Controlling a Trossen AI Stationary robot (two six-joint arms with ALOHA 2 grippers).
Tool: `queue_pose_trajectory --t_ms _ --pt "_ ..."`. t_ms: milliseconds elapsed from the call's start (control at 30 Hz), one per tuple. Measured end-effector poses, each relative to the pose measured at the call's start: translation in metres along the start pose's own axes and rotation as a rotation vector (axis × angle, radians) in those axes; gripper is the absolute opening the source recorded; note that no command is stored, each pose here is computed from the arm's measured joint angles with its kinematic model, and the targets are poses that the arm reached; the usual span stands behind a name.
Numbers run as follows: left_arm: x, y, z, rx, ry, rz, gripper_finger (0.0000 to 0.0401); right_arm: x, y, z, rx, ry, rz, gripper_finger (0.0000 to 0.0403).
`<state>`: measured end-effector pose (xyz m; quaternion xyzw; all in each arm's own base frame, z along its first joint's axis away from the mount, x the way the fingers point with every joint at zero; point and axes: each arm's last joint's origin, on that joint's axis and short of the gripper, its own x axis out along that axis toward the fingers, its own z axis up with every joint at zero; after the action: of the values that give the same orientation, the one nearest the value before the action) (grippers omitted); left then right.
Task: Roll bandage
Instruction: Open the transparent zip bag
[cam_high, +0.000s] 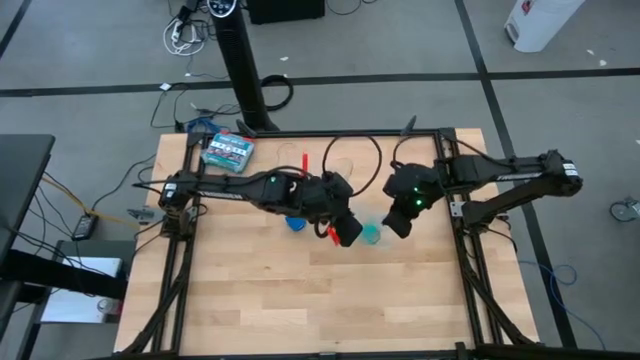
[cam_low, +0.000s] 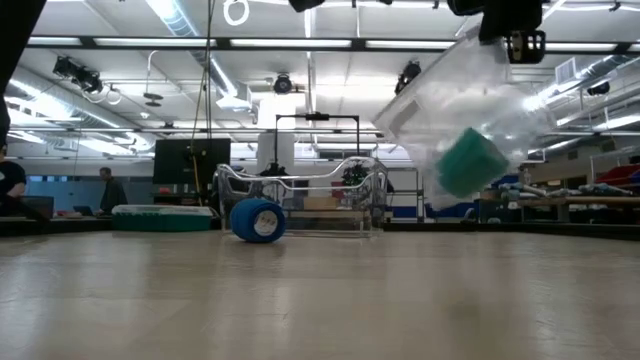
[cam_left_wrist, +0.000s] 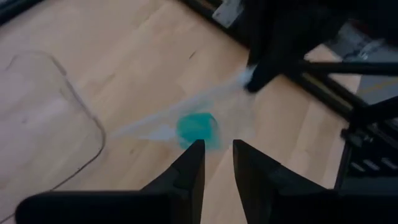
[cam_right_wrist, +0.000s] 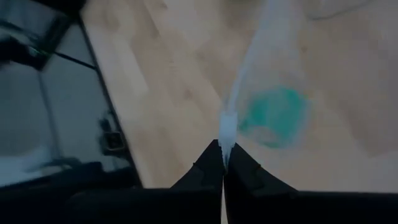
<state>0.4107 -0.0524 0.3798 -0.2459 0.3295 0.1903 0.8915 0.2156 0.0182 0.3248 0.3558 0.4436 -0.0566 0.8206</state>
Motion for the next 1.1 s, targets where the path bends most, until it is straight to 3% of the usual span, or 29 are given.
queue_pose_trajectory --t_ms 133,333,567,867,1100 --pt "-0.001 -0.009 -0.005 -0.004 -0.026 -0.011 0.0089 0.012 -0.002 -0.014 0.091 -0.061 0.092 0.0000" --pt "0.020 -0.011 -0.024 -0.063 -0.003 -0.001 0.0089 0.037 -0.007 -0.033 0.164 -0.043 0.072 0.0000" --pt "0.056 -0.013 -0.057 -0.135 0.090 -0.138 0.0089 0.054 -0.001 -0.046 0.203 -0.069 0.185 0.0000" --pt "0.068 -0.006 -0.079 -0.174 0.190 -0.119 0.0089 0.059 0.007 -0.055 0.103 -0.035 0.208 0.0032" --pt "0.077 0.001 -0.090 -0.162 0.203 -0.069 0.0089 0.065 0.015 -0.052 -0.096 -0.047 0.287 0.0109"
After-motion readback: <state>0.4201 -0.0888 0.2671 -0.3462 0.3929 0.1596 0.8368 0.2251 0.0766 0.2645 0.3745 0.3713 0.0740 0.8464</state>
